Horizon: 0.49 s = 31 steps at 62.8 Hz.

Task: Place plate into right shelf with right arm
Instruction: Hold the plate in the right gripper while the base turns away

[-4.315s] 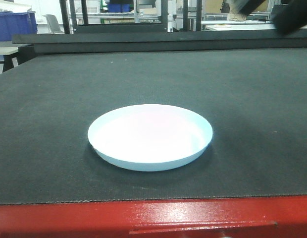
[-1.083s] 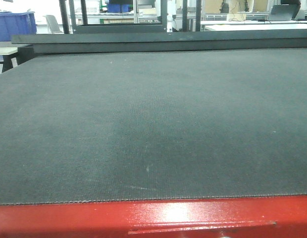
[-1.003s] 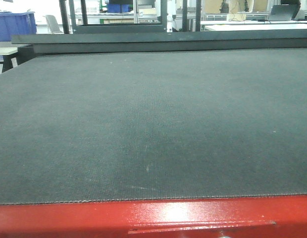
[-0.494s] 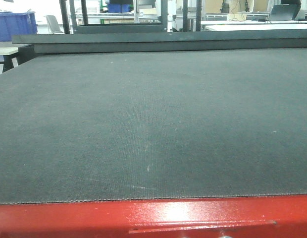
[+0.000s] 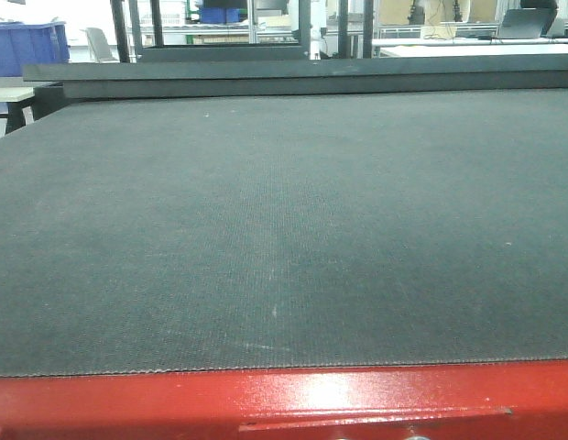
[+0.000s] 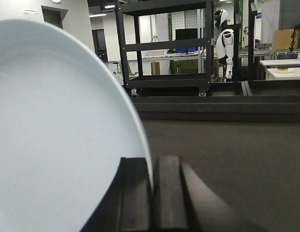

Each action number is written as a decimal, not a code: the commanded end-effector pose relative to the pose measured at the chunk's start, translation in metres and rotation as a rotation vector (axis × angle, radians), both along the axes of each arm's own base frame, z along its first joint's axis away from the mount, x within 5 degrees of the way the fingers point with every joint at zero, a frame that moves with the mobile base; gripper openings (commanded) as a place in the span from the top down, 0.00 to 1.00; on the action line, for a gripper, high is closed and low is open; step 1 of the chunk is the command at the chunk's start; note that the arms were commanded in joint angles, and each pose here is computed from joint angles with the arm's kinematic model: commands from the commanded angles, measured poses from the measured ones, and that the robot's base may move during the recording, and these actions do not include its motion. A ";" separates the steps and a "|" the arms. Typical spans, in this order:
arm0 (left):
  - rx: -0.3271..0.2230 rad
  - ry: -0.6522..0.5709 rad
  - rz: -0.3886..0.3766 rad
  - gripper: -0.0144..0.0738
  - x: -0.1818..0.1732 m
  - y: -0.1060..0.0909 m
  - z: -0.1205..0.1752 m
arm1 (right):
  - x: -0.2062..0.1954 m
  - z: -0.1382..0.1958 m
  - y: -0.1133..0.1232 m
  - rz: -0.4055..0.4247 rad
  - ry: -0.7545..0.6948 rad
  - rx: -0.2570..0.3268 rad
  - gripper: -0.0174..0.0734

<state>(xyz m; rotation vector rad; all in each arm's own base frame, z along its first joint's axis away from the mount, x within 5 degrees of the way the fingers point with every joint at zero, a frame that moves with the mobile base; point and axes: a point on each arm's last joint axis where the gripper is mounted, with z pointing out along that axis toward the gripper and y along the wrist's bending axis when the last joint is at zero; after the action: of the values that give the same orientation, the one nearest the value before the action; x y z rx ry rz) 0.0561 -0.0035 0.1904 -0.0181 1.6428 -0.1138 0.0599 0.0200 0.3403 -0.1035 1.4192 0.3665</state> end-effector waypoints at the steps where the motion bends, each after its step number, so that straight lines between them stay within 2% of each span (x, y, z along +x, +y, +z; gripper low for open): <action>1: -0.014 -0.078 -0.007 0.89 0.000 0.000 0.005 | -0.002 0.016 -0.005 -0.044 -0.096 0.038 0.75; 31: -0.014 -0.078 -0.007 0.89 0.000 0.000 0.005 | -0.002 0.015 -0.005 -0.044 -0.095 0.037 0.75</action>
<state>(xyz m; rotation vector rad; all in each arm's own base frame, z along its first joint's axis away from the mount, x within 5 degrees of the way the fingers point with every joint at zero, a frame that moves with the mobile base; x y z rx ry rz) 0.0561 -0.0035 0.1904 -0.0181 1.6428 -0.1138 0.0600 0.0200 0.3400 -0.1029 1.4193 0.3660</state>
